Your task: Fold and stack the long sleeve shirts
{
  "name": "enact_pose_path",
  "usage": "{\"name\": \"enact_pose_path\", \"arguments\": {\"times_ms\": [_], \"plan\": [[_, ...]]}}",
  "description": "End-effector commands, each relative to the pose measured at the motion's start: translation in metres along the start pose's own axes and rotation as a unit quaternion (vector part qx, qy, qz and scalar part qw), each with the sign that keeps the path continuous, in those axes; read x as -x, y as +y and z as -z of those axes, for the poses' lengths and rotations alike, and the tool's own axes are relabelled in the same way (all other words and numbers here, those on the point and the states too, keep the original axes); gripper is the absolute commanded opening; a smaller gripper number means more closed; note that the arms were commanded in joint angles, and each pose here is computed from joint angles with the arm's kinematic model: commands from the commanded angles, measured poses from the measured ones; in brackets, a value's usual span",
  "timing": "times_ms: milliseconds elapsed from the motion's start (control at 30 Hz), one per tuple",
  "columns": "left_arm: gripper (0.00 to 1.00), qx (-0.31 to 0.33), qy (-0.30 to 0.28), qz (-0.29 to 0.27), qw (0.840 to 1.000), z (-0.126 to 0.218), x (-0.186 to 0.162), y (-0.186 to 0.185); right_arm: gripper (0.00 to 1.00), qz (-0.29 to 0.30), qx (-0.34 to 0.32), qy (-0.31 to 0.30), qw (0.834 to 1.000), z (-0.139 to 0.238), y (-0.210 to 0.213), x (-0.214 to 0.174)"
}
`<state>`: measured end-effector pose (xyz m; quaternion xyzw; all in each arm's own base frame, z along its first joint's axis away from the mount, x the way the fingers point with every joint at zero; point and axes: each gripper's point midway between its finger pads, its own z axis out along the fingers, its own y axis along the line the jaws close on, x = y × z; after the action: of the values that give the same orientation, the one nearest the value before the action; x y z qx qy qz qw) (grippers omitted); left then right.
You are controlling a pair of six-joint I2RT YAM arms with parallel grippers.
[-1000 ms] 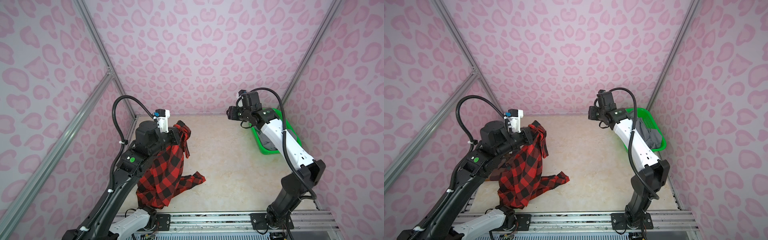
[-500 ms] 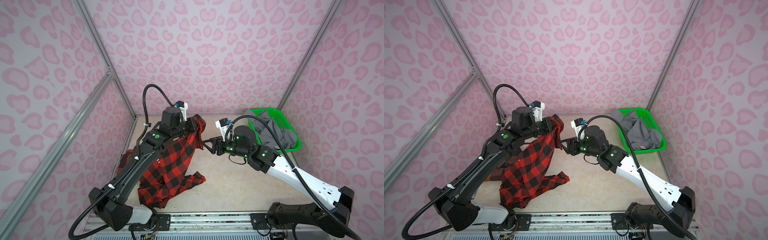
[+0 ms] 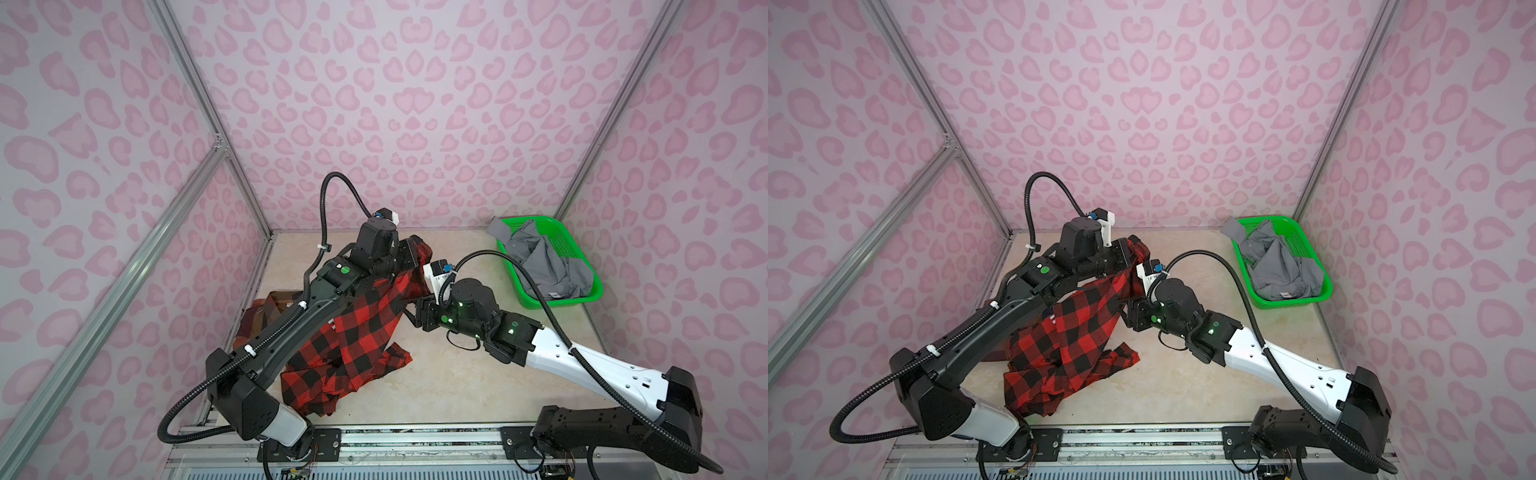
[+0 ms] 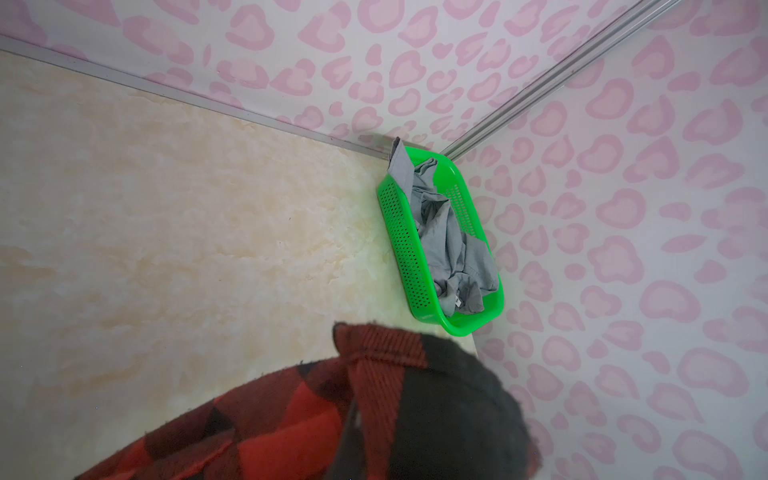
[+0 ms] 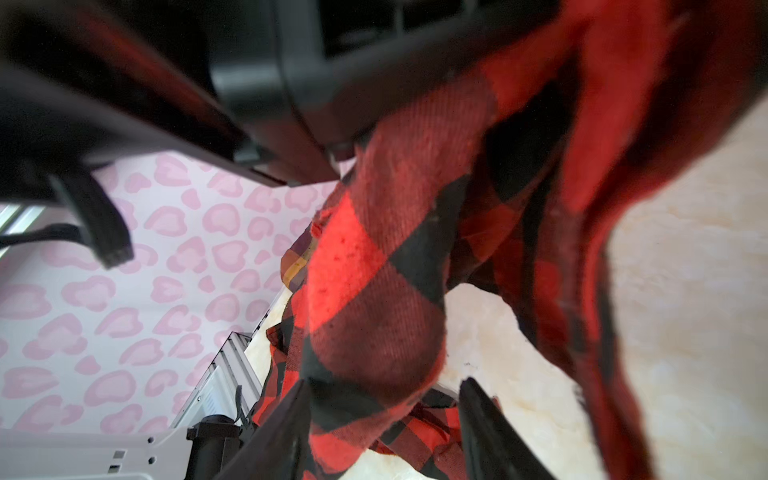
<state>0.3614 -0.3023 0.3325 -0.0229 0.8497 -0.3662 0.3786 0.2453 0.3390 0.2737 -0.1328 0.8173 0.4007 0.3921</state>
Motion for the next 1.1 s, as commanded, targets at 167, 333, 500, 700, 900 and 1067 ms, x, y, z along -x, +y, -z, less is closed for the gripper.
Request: {"name": "enact_pose_path", "arguments": {"times_ms": [167,333,500,700,900,1067], "plan": [[0.03,-0.014,-0.023,0.013,1.000,-0.006,0.006,-0.011,0.34,-0.027,-0.027,-0.042,0.998,-0.013,-0.014,0.007],[0.04,-0.012,-0.027,0.005,1.000,-0.001,0.008,-0.011,0.07,-0.021,-0.035,-0.055,0.998,-0.009,-0.020,0.007],[0.27,-0.007,-0.041,-0.026,0.999,0.022,0.017,-0.013,0.00,-0.024,-0.050,-0.058,0.997,0.003,-0.036,0.010],[0.56,0.016,-0.065,-0.054,0.996,0.078,0.018,0.012,0.00,-0.070,-0.059,-0.055,0.994,0.020,-0.079,0.009],[0.59,0.045,-0.042,-0.053,0.997,0.109,-0.029,0.058,0.00,-0.115,-0.121,-0.057,0.984,0.046,-0.141,-0.002],[0.61,0.078,-0.037,-0.042,0.995,0.133,-0.062,0.097,0.31,-0.149,-0.265,-0.029,0.952,0.079,-0.209,-0.027]]}}
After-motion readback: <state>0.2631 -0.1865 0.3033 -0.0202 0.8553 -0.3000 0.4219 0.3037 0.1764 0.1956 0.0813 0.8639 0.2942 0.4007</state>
